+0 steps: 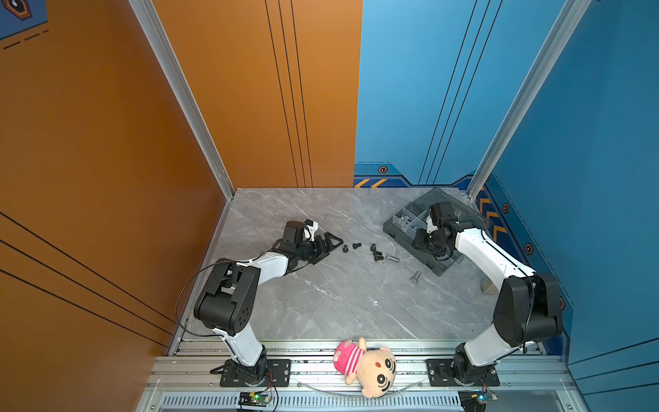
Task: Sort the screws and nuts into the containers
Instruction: 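Move the open right gripper back over the hardware pile, then lower the right gripper onto a black hex bolt and close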
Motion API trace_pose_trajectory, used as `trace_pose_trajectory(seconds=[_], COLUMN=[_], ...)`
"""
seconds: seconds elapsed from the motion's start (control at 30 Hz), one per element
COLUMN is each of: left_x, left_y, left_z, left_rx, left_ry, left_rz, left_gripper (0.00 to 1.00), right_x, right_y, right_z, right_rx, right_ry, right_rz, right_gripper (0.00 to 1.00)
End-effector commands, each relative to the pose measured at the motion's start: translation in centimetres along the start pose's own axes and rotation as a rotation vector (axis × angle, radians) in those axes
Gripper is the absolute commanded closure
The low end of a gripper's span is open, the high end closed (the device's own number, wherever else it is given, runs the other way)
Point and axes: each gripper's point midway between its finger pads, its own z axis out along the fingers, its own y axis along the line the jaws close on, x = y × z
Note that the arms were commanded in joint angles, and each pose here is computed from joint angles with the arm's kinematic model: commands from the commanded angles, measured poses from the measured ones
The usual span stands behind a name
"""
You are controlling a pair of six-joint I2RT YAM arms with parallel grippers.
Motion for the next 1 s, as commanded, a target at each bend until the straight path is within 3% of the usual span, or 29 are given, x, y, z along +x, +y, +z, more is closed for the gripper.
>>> trace_pose_trajectory(seconds=[0.0, 0.33, 0.97], left_x=[-0.2, -0.2, 0.0], left_y=[-0.7, -0.2, 0.0], left_z=[-0.4, -0.8, -1.2], left_rx=[0.000, -0.041, -0.071], left_ry=[-0.015, -0.019, -0.018], left_rz=[0.026, 0.019, 0.020], left_gripper=[0.02, 0.02, 0.02], right_x=[0.5, 0.7, -0.6], right_y=[2.1, 6.3, 12.6], right_z=[0.8, 2.3, 8.1], right_rx=[-0.048, -0.095, -0.093], right_ry=[0.021, 0.019, 0.018], right_rz=[-0.111, -0.291, -0.313], right_gripper=[0.49, 0.50, 0.50])
